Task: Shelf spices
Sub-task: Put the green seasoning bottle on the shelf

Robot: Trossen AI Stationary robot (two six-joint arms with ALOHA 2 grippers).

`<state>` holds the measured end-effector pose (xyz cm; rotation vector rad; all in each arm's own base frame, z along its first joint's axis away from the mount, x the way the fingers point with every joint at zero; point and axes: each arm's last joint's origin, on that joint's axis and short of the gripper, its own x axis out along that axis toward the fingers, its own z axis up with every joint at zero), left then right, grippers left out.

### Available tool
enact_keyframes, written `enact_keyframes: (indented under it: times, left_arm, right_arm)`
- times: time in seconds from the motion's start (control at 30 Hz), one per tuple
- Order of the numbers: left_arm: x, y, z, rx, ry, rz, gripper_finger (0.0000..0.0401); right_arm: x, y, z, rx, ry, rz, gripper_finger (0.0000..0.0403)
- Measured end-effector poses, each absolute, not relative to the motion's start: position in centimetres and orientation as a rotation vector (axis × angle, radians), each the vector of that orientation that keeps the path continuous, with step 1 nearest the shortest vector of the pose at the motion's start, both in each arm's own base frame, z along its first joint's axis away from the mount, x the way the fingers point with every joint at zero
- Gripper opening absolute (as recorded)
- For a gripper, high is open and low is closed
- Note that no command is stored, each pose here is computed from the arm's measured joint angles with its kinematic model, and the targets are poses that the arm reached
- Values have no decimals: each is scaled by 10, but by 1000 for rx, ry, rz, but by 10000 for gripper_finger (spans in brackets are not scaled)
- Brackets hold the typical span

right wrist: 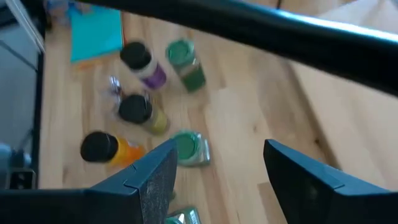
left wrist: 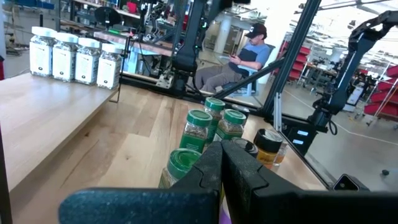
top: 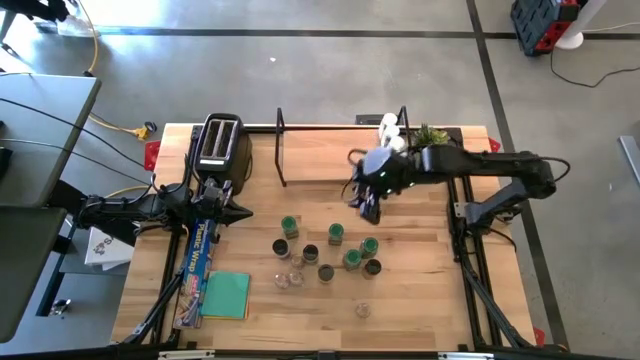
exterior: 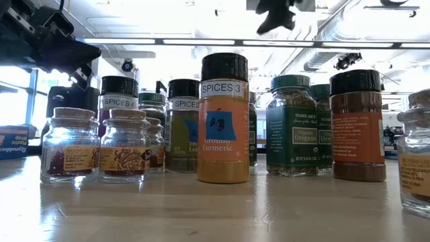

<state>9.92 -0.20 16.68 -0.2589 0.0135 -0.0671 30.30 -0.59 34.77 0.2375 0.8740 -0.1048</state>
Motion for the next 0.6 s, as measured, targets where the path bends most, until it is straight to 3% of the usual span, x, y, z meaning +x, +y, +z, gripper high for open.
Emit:
enact_keyframes:
  times: [0.33,0.6]
  left_arm:
    - [99,-2,167,-259,14,-67,0]
    - [99,-2,167,-259,14,-67,0]
  right_arm:
    - [353,15,281,152,1066,-9,293]
    - [377,18,239,140,1142,-9,298]
